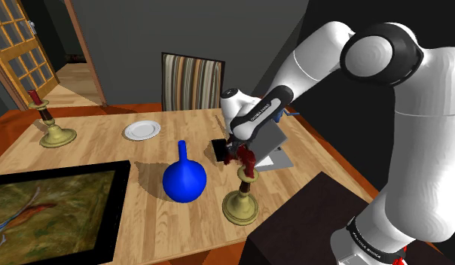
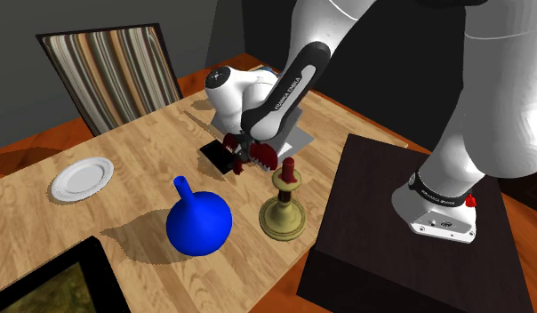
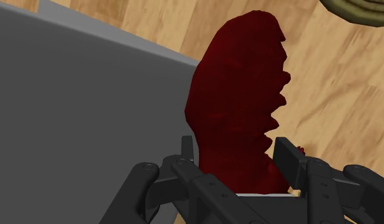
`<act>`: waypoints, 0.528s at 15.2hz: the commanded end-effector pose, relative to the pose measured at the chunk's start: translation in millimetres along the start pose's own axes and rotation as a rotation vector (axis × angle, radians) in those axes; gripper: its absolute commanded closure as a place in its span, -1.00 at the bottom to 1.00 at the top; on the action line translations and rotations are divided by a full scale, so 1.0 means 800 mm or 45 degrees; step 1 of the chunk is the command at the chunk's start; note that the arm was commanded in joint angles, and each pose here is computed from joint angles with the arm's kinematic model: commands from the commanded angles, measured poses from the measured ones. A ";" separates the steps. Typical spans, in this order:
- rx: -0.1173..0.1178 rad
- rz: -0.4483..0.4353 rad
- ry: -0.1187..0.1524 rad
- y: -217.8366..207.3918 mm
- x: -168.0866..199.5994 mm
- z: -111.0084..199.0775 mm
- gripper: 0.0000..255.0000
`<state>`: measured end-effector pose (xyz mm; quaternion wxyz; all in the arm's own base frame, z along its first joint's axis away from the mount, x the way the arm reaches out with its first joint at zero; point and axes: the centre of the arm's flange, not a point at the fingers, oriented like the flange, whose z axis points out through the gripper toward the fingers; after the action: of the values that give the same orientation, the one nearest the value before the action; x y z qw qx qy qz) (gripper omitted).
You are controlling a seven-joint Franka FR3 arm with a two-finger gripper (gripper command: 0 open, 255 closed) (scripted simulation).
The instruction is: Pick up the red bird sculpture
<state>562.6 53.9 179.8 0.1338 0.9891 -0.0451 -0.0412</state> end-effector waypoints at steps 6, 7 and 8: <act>0.000 0.000 0.000 0.013 -0.004 -0.044 1.00; 0.000 0.000 0.000 0.015 -0.005 -0.051 1.00; 0.000 0.000 0.000 0.016 -0.005 -0.057 1.00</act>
<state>561.8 53.4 221.3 0.1339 0.9891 -0.0452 -0.0412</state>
